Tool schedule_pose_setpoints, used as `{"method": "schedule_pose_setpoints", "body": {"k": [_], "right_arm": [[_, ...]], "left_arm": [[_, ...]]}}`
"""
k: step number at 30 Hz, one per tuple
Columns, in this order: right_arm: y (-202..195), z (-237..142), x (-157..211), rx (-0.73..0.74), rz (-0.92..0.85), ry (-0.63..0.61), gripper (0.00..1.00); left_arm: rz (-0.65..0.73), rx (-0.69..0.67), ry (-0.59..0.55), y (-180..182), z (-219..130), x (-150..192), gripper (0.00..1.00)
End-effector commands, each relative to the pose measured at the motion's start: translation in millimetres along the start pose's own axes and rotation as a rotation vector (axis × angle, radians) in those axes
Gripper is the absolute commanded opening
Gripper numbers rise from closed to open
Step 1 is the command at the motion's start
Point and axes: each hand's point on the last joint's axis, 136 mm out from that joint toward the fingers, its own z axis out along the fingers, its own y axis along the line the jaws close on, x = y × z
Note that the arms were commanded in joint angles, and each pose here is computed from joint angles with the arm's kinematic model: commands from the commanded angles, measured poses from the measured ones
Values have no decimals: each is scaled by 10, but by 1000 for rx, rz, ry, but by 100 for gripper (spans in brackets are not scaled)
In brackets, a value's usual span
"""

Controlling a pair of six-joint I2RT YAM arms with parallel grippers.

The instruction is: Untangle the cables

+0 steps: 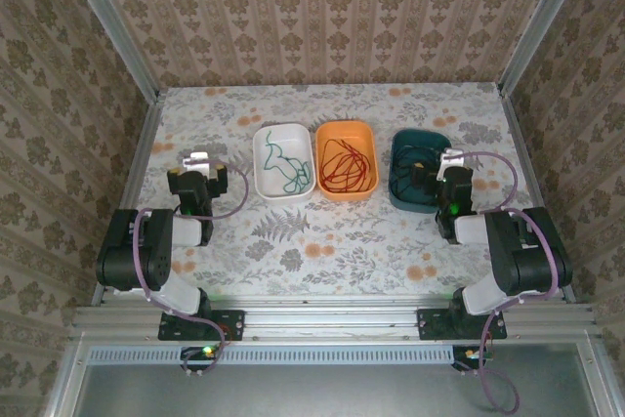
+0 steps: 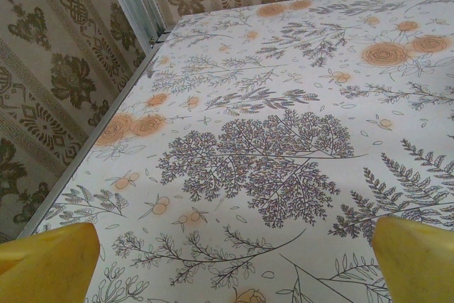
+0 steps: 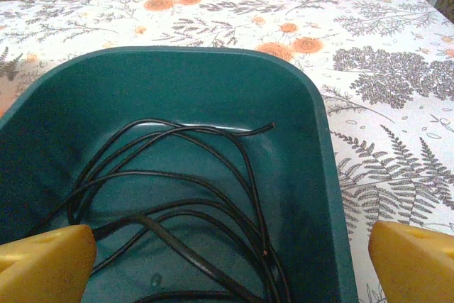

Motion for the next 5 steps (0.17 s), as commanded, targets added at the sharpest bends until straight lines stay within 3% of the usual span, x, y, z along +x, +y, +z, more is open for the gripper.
{"method": "schedule_pose_setpoints", "body": {"k": [1, 5], "right_arm": [[16, 34, -96, -12, -8, -22, 100], [21, 12, -109, -12, -12, -33, 100]], "left_arm": [[-19, 13, -18, -29, -5, -13, 100], [-17, 13, -18, -31, -5, -14, 100]]}}
